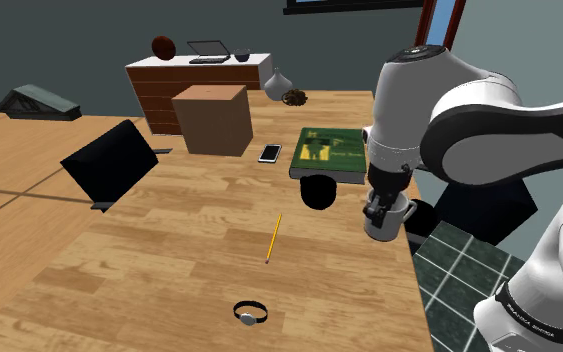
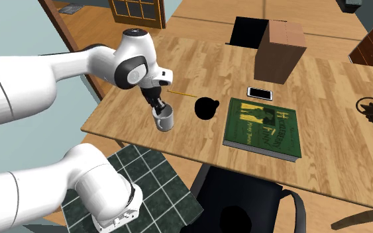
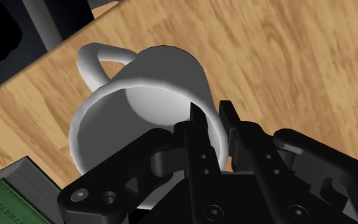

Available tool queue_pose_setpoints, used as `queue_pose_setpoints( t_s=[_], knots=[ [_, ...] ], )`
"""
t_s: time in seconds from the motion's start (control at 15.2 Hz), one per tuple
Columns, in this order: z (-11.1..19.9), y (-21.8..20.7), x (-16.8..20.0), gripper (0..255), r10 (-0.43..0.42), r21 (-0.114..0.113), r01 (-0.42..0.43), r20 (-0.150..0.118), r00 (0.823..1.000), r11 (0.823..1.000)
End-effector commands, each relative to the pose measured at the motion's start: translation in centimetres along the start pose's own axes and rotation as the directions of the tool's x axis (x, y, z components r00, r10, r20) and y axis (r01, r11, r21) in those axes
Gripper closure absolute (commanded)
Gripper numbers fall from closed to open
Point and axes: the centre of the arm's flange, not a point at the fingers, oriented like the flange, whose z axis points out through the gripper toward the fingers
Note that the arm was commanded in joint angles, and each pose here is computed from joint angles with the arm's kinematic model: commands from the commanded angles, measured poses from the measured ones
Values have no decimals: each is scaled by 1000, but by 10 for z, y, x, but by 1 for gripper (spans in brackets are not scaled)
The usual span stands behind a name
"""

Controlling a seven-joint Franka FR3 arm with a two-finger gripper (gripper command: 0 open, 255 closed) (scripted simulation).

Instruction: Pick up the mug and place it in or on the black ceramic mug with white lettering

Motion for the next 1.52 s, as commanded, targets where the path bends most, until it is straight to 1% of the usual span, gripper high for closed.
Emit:
queue_pose_setpoints(
  t_s=[0.0,1.06,1.45],
  knots=[
    [-11,1,0,255,0,0,0,0,1000,1000],
    [-93,6,0,255,0,0,0,0,1000,1000],
    [-99,35,74,255,0,0,0,0,1000,1000]
  ],
)
